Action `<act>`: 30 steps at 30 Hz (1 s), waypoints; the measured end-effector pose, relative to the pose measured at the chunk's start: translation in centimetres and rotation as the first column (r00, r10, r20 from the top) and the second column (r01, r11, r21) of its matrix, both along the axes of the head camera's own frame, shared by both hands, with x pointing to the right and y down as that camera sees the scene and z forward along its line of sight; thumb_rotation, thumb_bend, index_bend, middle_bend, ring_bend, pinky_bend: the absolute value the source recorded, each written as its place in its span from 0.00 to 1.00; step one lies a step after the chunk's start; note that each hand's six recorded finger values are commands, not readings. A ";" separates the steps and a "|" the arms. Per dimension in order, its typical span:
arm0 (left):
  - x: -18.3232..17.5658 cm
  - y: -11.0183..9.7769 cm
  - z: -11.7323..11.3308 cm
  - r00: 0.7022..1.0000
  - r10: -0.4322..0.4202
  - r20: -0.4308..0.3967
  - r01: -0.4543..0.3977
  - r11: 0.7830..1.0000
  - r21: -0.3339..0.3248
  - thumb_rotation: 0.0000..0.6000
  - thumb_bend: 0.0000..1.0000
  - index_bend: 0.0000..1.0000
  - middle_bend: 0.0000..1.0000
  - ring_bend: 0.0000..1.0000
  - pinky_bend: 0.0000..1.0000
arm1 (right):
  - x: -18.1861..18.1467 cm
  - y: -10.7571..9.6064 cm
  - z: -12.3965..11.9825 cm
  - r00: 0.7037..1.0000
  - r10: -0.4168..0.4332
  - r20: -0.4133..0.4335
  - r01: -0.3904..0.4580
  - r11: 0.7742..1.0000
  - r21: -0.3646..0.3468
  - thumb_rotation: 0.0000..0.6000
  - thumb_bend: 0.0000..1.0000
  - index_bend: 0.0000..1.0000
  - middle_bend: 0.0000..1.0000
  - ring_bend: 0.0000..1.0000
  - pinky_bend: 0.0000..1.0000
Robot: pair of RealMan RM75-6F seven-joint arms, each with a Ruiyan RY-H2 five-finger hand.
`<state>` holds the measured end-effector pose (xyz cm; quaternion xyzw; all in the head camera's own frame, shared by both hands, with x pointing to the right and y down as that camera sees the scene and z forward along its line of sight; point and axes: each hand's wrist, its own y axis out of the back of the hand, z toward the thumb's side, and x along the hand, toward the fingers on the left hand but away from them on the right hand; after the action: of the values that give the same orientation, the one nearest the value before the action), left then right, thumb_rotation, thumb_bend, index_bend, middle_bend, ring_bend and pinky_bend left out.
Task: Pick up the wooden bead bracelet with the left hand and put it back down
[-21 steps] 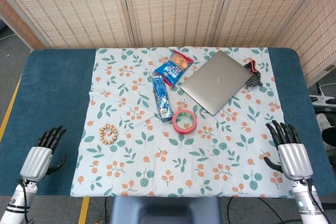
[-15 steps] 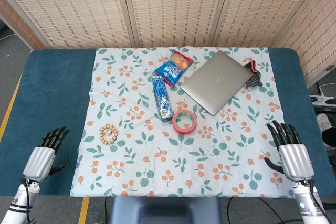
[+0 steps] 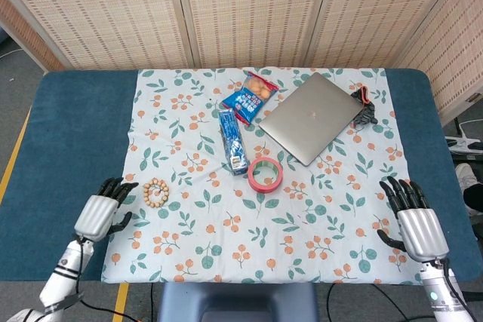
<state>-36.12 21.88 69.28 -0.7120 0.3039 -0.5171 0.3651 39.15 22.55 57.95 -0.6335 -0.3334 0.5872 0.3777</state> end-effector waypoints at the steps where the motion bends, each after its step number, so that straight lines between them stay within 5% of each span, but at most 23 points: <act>1: 0.4 -0.1 0.7 1.000 0.012 0.021 -0.012 1.000 -0.002 1.00 0.44 0.22 0.26 0.11 0.13 | 0.0 0.0 0.0 1.000 0.001 0.000 -0.001 1.000 -0.001 0.93 0.11 0.00 0.00 0.00 0.00; 30: 4.0 0.5 5.5 0.961 0.177 0.211 -0.179 0.984 -0.007 1.00 0.42 0.41 0.41 0.18 0.13 | 0.1 0.1 -0.1 1.000 0.006 0.025 -0.005 0.999 -0.037 0.93 0.11 0.00 0.00 0.00 0.00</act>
<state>-32.13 22.39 74.75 -0.6755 0.2014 -0.5529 0.4444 39.23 22.69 57.81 -0.6468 -0.3290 0.5864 0.3598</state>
